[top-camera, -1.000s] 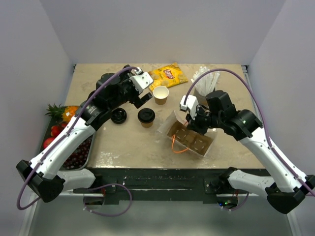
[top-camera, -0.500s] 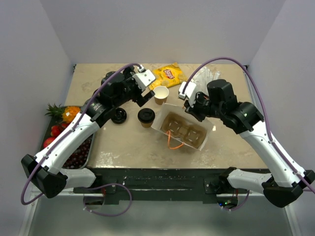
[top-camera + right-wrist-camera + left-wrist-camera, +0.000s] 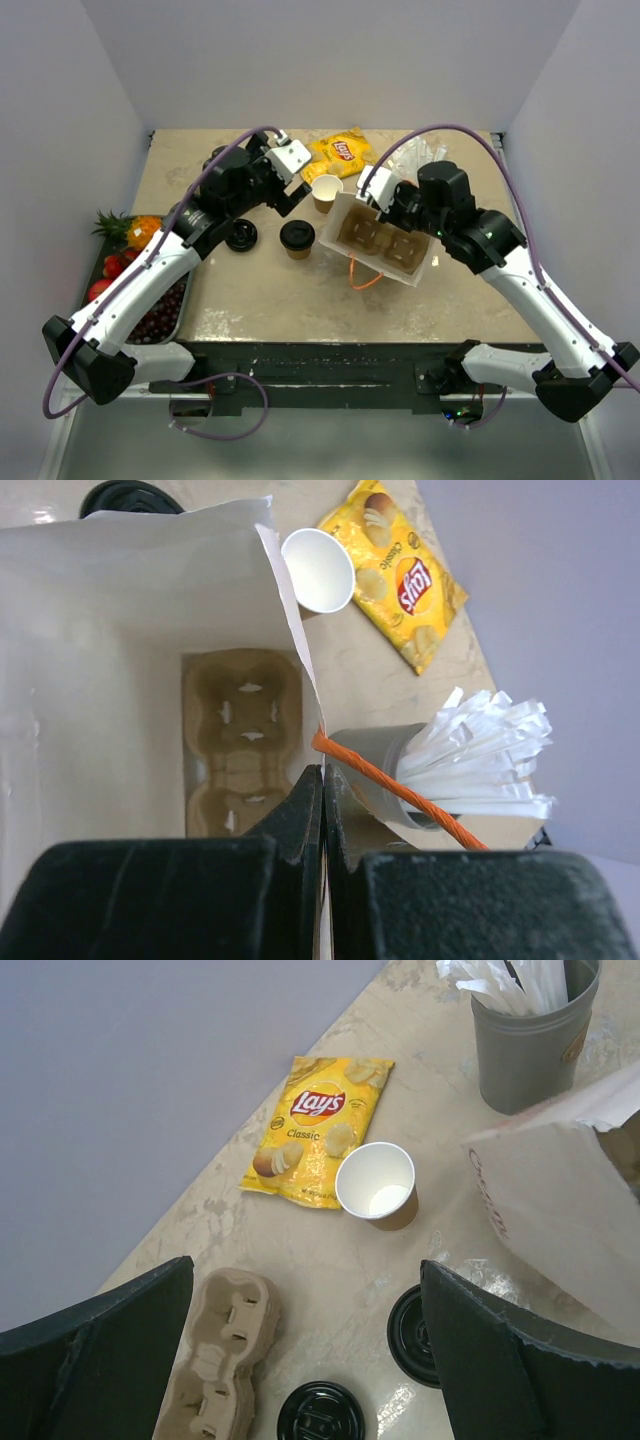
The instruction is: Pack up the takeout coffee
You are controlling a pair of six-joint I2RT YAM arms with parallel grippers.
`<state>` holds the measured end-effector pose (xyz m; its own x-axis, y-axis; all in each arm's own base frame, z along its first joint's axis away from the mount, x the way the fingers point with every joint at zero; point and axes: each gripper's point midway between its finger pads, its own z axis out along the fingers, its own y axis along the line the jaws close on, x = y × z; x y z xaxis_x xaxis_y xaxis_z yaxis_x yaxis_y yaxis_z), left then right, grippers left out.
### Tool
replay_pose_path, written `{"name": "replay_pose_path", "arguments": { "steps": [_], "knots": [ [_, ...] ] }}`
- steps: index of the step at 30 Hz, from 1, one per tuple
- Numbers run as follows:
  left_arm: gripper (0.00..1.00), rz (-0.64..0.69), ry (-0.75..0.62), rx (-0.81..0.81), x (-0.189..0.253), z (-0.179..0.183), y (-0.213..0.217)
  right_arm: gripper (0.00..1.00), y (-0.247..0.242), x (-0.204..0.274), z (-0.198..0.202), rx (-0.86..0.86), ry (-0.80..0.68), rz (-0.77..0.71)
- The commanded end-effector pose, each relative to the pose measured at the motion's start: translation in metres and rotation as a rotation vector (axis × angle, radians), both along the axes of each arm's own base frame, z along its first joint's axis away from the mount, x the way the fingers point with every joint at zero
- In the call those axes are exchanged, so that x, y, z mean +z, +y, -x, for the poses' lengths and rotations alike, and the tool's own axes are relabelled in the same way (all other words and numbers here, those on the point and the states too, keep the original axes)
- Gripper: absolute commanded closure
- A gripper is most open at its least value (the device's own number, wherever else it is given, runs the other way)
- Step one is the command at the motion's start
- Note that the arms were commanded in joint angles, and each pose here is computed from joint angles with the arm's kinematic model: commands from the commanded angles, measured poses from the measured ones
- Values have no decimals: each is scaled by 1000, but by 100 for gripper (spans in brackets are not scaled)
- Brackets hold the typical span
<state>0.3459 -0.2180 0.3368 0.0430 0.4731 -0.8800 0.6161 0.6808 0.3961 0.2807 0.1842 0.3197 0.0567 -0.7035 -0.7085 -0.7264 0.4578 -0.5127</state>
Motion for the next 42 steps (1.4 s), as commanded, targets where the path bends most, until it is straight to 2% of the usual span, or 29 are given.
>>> {"name": "replay_pose_path", "arguments": {
  "steps": [1, 6, 11, 16, 17, 19, 25, 29, 31, 32, 34, 36, 38, 39, 41, 42],
  "knots": [
    [0, 59, -35, 4, 18, 3, 3, 100, 1, 9, -16, -14, -105, 4],
    [0, 56, -24, 2, 14, 5, 5, 100, 17, -21, 8, 91, 8, -19],
    [0, 63, -11, -3, 12, 6, 4, 100, 22, -43, 23, 125, 63, -14],
    [0, 55, -14, -6, 12, 5, 4, 100, 22, -30, 19, 88, 64, -41],
    [0, 46, -7, -12, 11, 6, 3, 100, 24, -13, 17, 83, 43, -69],
    [0, 35, -4, -29, 10, 7, 2, 100, 26, -6, 19, 59, 83, -100],
    [0, 5, 147, -14, -26, 17, 7, 100, 20, 22, 33, 21, 154, -155],
    [0, -22, 304, 16, -55, 18, 9, 100, 16, 21, 38, 5, 193, -153],
    [0, 10, 392, 29, -67, 10, 12, 100, 10, 9, 42, -9, 241, -127],
    [0, 43, 454, -36, -74, 17, 5, 100, 6, 4, 45, -13, 263, -118],
    [0, 80, 537, -56, -88, 12, 10, 100, 0, -6, 46, -27, 295, -108],
    [0, 111, 593, -174, -93, 17, 0, 100, -2, -9, 48, -16, 321, -120],
    [0, 63, 580, -324, -95, 26, -3, 100, -8, -11, 43, -29, 348, -142],
    [0, -20, 494, -415, -92, 23, -3, 100, -6, -16, 42, -22, 378, -146],
    [0, -95, 435, -507, -93, 29, -1, 100, -2, -20, 46, 22, 421, -160],
    [0, -167, 357, -563, -95, 27, 2, 100, -1, -20, 46, 32, 426, -163]
  ]
}}
